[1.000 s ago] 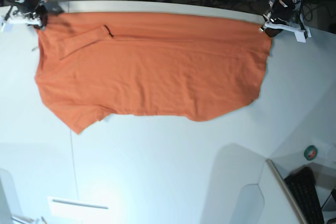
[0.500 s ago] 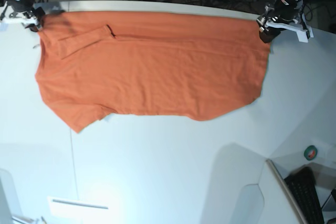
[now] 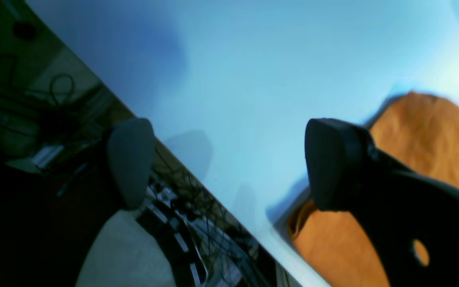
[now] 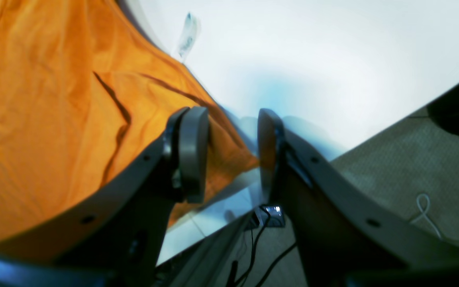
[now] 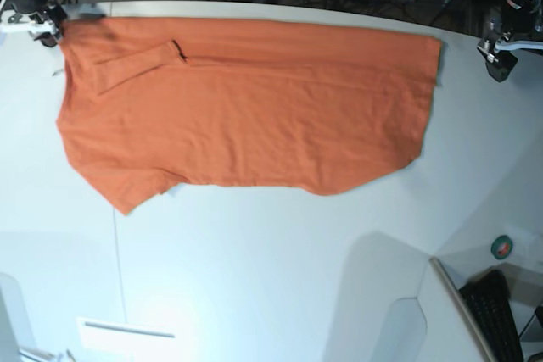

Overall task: Layout the t-shirt on the table in an organized manner, then fold the t-shirt properly
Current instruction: 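Release the shirt and raise both grippers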

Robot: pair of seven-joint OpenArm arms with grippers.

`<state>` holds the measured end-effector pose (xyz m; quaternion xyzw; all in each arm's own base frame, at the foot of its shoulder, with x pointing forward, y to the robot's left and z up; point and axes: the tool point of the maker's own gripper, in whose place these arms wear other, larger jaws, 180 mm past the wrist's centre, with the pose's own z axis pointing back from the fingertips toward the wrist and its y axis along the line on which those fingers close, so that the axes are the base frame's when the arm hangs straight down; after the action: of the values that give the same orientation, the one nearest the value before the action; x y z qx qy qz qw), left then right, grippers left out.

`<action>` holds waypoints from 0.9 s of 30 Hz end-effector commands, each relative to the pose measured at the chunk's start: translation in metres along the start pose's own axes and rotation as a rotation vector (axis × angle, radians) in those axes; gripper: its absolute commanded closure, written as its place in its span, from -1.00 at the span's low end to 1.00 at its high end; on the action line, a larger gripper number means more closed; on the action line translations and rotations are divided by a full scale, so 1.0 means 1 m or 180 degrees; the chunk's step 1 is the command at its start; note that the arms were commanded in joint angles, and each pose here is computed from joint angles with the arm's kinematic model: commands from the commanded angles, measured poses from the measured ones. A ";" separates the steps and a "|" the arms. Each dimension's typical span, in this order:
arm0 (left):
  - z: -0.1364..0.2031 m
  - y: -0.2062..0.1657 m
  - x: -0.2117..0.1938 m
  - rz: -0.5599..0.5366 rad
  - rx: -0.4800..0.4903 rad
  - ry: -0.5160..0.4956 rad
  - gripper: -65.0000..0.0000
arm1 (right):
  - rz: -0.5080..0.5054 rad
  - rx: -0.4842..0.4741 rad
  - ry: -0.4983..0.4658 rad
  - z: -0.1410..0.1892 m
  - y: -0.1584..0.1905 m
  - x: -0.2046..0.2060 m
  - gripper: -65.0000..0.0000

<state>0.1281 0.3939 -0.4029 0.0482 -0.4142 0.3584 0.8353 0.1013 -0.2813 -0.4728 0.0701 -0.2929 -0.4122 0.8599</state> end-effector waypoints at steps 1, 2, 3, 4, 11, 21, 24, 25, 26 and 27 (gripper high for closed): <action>0.003 -0.006 0.017 -0.0068 -0.0075 -0.0150 -0.73 | -0.0033 -0.0117 -0.0075 0.005 -0.008 0.008 0.37; 0.003 -0.010 0.020 -0.0083 -0.0102 -0.0170 -0.73 | -0.0096 -0.0205 -0.0073 0.005 -0.013 0.008 0.37; 0.004 -0.012 0.020 -0.0094 -0.0119 -0.0162 -0.73 | -0.0146 -0.0284 -0.0067 0.006 -0.018 0.007 0.36; 0.004 -0.017 0.020 -0.0105 -0.0148 -0.0123 -0.73 | -0.0184 -0.0363 -0.0052 0.007 -0.024 0.005 0.36; -0.002 -0.037 0.031 -0.0092 -0.0283 -0.0118 -0.34 | -0.0409 -0.0651 -0.0224 0.015 -0.049 0.021 0.36; -0.047 -0.123 0.044 -0.1745 -0.0443 -0.0171 1.00 | 0.0548 0.0367 -0.0328 -0.017 0.051 0.075 0.38; -0.069 -0.146 0.045 -0.2023 -0.0422 -0.0172 1.00 | 0.0616 0.0540 -0.0346 -0.025 0.078 0.079 0.43; -0.076 -0.152 0.045 -0.2025 -0.0444 -0.0147 1.00 | 0.0634 0.0596 -0.0344 -0.027 0.086 0.080 0.55; -0.083 -0.159 0.044 -0.2019 -0.0483 -0.0125 1.00 | 0.0651 0.0653 -0.0342 -0.029 0.095 0.080 0.72; -0.088 -0.168 0.043 -0.2022 -0.0524 -0.0107 1.00 | 0.0669 0.0703 -0.0341 -0.031 0.103 0.080 0.93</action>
<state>0.2968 0.3260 -0.4102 0.1117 -0.3903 0.0506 0.9125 0.2182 -0.2728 -0.4363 0.1118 -0.3661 -0.2964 0.8750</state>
